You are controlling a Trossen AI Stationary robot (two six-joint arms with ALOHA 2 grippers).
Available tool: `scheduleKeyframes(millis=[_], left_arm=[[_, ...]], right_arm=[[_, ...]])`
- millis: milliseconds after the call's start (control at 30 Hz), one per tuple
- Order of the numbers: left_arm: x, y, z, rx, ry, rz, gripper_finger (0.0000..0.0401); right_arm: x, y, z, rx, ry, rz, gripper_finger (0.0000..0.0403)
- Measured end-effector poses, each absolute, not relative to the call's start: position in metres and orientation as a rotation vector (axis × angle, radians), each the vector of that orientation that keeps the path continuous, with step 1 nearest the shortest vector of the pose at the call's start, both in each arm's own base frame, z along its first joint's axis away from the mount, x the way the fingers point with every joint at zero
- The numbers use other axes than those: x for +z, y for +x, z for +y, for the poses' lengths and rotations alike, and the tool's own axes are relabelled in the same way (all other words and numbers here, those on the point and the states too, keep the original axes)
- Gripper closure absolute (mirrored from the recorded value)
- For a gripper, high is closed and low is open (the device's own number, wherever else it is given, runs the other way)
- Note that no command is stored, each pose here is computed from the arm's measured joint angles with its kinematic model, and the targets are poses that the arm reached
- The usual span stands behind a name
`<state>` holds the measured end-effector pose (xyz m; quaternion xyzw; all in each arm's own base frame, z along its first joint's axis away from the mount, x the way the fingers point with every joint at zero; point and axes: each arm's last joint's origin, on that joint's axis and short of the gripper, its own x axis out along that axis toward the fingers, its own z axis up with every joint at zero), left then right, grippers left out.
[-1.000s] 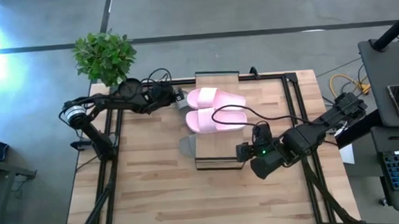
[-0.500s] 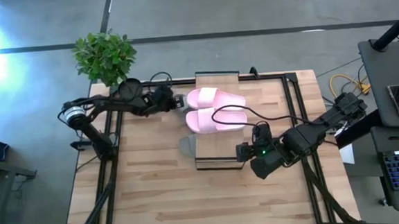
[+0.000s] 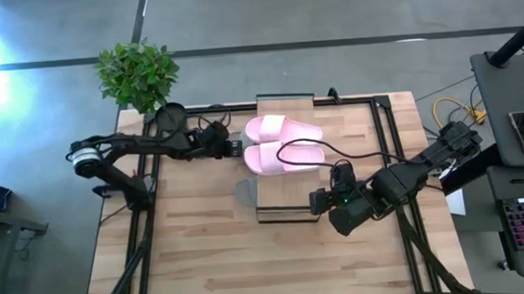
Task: Pick and place slides into the shelf
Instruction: Move the grey slide under the shelf
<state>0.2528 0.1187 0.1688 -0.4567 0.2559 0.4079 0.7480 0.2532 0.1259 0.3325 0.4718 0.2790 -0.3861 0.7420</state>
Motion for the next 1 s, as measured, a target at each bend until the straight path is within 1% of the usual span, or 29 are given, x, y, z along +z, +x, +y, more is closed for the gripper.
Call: scheduleKeyframes(millis=[233, 367, 433, 533, 667, 767, 900, 1000], left_arm=[[0.189, 0.248, 0.113, 0.872, -0.896, 0.511, 0.0401], [0.199, 0.24, 0.115, 1.016, -0.744, 0.45, 0.0401], [0.2, 0.238, 0.119, 1.029, -0.714, 0.456, 0.0401], [0.192, 0.24, 0.126, 1.038, -0.73, 0.479, 0.0401], [0.173, 0.247, 0.132, 1.054, -0.819, 0.531, 0.0401], [0.158, 0.253, 0.136, 1.054, -0.848, 0.558, 0.0401], [0.149, 0.265, 0.14, 0.965, -0.889, 0.532, 0.0401], [0.145, 0.27, 0.139, 0.924, -0.902, 0.558, 0.0401]], right_arm=[[0.333, 0.253, 0.127, -0.841, 1.027, 0.615, 0.0177], [0.333, 0.253, 0.127, -0.836, 1.027, 0.615, 0.0177], [0.333, 0.253, 0.127, -0.836, 1.026, 0.616, 0.0177], [0.333, 0.253, 0.127, -0.836, 1.025, 0.616, 0.0177], [0.333, 0.253, 0.127, -0.834, 1.017, 0.618, 0.0177], [0.333, 0.253, 0.127, -0.834, 1.017, 0.619, 0.0177], [0.333, 0.253, 0.127, -0.835, 1.016, 0.62, 0.0177], [0.332, 0.252, 0.127, -0.838, 1.013, 0.622, 0.0177]])
